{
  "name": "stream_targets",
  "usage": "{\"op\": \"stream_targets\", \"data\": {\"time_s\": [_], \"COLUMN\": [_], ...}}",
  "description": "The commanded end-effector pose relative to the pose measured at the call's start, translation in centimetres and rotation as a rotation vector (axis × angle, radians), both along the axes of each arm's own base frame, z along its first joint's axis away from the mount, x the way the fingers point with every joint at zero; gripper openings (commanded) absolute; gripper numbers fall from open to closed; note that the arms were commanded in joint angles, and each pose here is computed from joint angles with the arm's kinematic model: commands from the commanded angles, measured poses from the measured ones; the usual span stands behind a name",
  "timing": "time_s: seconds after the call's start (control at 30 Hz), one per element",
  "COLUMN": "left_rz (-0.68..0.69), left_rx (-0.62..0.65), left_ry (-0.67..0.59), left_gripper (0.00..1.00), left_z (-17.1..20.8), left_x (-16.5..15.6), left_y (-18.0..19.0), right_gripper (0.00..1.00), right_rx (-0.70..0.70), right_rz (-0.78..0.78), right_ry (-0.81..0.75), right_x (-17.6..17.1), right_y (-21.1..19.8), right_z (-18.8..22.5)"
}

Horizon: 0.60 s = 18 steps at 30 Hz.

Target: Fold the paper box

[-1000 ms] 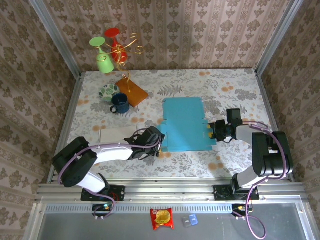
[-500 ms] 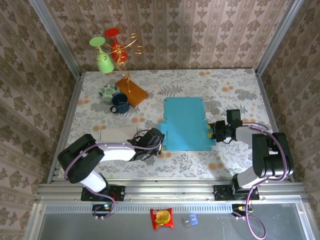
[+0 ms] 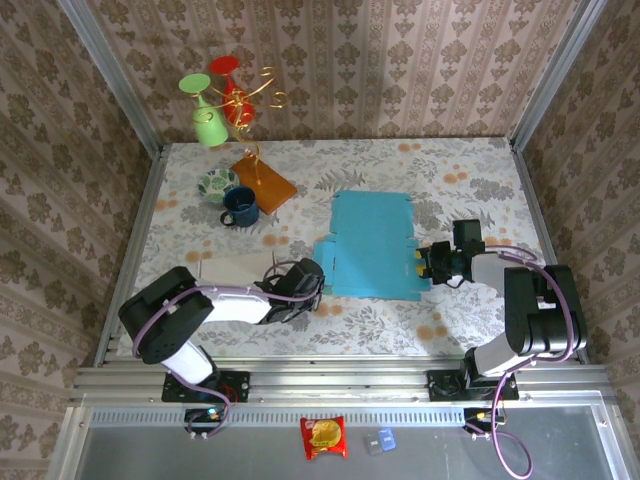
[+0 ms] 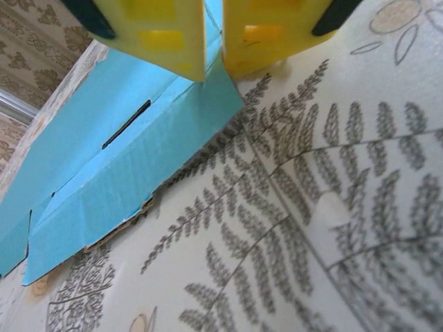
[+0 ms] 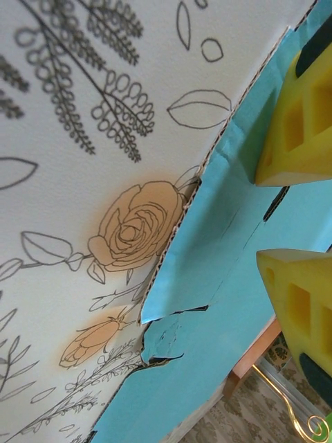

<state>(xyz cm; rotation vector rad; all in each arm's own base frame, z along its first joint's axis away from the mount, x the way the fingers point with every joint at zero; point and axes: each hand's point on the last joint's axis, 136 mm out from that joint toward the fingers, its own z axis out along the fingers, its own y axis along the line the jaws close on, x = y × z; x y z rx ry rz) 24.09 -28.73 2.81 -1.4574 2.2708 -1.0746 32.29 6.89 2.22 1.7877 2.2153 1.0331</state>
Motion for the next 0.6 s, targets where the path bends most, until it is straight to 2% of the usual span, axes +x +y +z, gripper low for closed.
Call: {"op": "stream_targets", "data": {"time_s": [0.0,0.07,0.3,0.43,0.57], "left_rz": [-0.007,-0.015,-0.038,-0.025,-0.023], "left_rx": [0.018,0.021,0.013,-0.014,-0.048], "left_ry": [-0.064,-0.082,-0.152,-0.185,-0.211], "left_gripper": [0.08,0.0,0.0,0.0,0.0], "left_z": [0.8,1.2,3.3,4.7,6.4], "left_x": [1.3,1.6,2.9,3.6,4.4], "left_y": [0.2,0.2,-0.3,-0.7,-1.6], "right_gripper": [0.32,0.32,0.37,0.47,0.6], "right_rx": [-0.007,-0.007,-0.036,-0.073,-0.078], "right_rz": [0.005,0.006,0.027,0.024,0.001], "right_ry": [0.045,0.038,-0.024,-0.081,-0.14], "right_x": [-1.4,-1.2,-0.6,-1.3,-3.2], "right_y": [0.0,0.0,-0.1,0.1,2.3], "right_z": [-1.1,-0.8,1.7,4.8,6.7]}}
